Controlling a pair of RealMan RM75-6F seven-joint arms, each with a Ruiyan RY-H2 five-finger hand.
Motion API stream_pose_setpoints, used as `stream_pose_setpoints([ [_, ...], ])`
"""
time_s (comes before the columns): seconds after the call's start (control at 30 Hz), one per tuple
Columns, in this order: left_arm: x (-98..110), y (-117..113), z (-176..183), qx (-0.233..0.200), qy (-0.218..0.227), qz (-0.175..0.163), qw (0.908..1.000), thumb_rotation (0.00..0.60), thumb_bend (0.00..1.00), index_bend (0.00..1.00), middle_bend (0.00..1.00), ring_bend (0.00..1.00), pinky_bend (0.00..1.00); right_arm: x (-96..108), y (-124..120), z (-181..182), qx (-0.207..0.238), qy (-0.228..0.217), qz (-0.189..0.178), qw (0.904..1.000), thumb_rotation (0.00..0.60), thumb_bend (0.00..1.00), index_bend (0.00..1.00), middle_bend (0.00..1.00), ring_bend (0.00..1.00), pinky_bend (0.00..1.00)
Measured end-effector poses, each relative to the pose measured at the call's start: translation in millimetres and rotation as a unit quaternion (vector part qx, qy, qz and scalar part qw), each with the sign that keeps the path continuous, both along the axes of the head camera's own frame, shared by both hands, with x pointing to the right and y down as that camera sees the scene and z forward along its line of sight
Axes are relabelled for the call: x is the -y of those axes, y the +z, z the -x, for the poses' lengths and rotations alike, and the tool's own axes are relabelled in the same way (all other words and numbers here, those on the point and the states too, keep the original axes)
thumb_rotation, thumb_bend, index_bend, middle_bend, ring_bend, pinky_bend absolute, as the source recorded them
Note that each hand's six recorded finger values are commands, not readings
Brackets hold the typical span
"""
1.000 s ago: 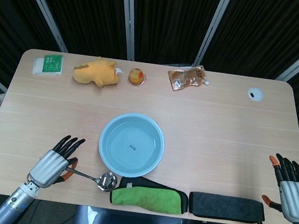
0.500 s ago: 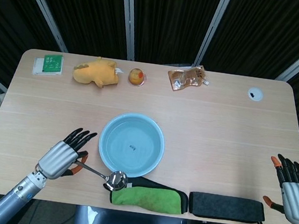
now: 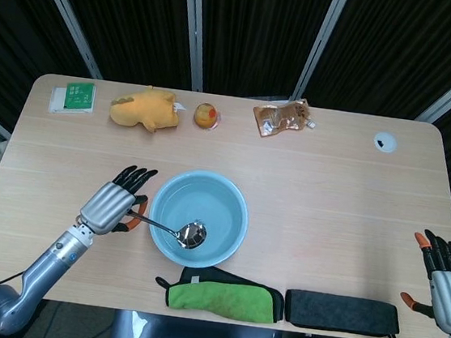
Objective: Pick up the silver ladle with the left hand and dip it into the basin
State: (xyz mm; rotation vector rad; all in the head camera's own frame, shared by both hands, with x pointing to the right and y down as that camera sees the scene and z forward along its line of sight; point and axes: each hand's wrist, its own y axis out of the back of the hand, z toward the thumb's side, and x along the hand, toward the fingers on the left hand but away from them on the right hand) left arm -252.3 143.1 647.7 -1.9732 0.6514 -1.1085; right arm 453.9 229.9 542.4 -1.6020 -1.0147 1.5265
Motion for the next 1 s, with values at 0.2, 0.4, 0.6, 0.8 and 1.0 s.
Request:
stream_pose_setpoints([
  [0.2, 7.3, 23.7, -20.5, 0.005, 0.008, 0.021, 0.9997, 0.6, 0.61, 0.73, 0.0, 0.0, 0.0, 1.6, -0.5, -3.1, 0.001, 0.004, 0.0, 1.0, 0.6, 0.0, 0.0, 0.0, 0.0, 0.0],
  [0.4, 11.3, 40.9, -33.0, 0.013, 0.01, 0.037, 0.9992, 0.6, 0.61, 0.73, 0.0, 0.0, 0.0, 2.3, -0.6, -4.5, 0.003, 0.006, 0.001, 1.0, 0.6, 0.0, 0.0, 0.0, 0.0, 0.0],
  [0.6, 13.4, 56.4, -44.5, 0.023, 0.014, 0.048, 0.9985, 0.6, 0.61, 0.73, 0.0, 0.0, 0.0, 2.7, -1.4, -5.4, 0.005, 0.006, 0.001, 1.0, 0.6, 0.0, 0.0, 0.0, 0.0, 0.0],
  [0.8, 15.2, 62.6, -52.0, 0.033, 0.021, 0.049, 0.998, 0.6, 0.61, 0.73, 0.0, 0.0, 0.0, 3.0, -1.1, -5.5, 0.005, 0.005, 0.002, 1.0, 0.6, 0.0, 0.0, 0.0, 0.0, 0.0],
  [1.0, 15.5, 63.1, -49.7, 0.047, 0.024, 0.044, 0.9976, 0.6, 0.61, 0.73, 0.0, 0.0, 0.0, 2.9, -2.0, -5.6, 0.005, 0.005, 0.001, 1.0, 0.6, 0.0, 0.0, 0.0, 0.0, 0.0],
])
